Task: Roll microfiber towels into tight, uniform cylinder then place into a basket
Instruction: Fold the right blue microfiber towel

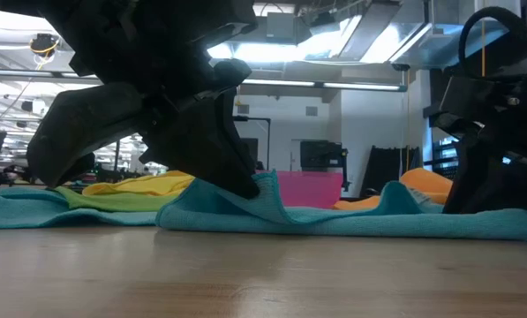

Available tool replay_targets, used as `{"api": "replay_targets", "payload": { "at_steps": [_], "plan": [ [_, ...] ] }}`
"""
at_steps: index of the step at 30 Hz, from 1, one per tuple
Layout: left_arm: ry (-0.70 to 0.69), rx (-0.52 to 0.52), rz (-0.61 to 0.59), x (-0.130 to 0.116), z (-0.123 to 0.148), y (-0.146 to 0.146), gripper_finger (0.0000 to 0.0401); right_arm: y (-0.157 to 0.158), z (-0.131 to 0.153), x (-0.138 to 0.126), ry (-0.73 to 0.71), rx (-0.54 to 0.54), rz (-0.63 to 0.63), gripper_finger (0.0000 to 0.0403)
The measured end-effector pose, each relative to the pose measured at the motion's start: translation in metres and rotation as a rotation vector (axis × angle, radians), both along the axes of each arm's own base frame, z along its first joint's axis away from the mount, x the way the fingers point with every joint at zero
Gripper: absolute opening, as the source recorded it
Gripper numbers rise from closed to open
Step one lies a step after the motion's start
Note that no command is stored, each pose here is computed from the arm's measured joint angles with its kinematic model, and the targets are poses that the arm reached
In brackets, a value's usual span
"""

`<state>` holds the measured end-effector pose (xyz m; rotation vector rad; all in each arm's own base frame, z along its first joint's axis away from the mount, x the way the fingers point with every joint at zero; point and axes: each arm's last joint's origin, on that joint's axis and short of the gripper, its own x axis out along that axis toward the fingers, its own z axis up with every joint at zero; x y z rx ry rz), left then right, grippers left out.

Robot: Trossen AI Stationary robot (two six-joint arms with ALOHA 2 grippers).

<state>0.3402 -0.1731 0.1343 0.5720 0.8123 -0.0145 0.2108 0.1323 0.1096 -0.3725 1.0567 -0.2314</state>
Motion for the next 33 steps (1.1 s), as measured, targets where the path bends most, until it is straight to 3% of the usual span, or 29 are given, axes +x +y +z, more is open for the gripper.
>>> {"api": "replay_targets", "payload": {
  "at_steps": [16,33],
  "plan": [
    [0.0,-0.002,0.003,0.0002,0.0,0.0005,0.0,-0.0036,0.001,-0.0025,0.018,-0.038,-0.032,0.0082],
    [-0.001,-0.003,0.004,0.0003,0.0,0.0005,0.0,-0.0051,0.0047,-0.0025,-0.003,-0.001,-0.08,0.0083]
  ]
}}
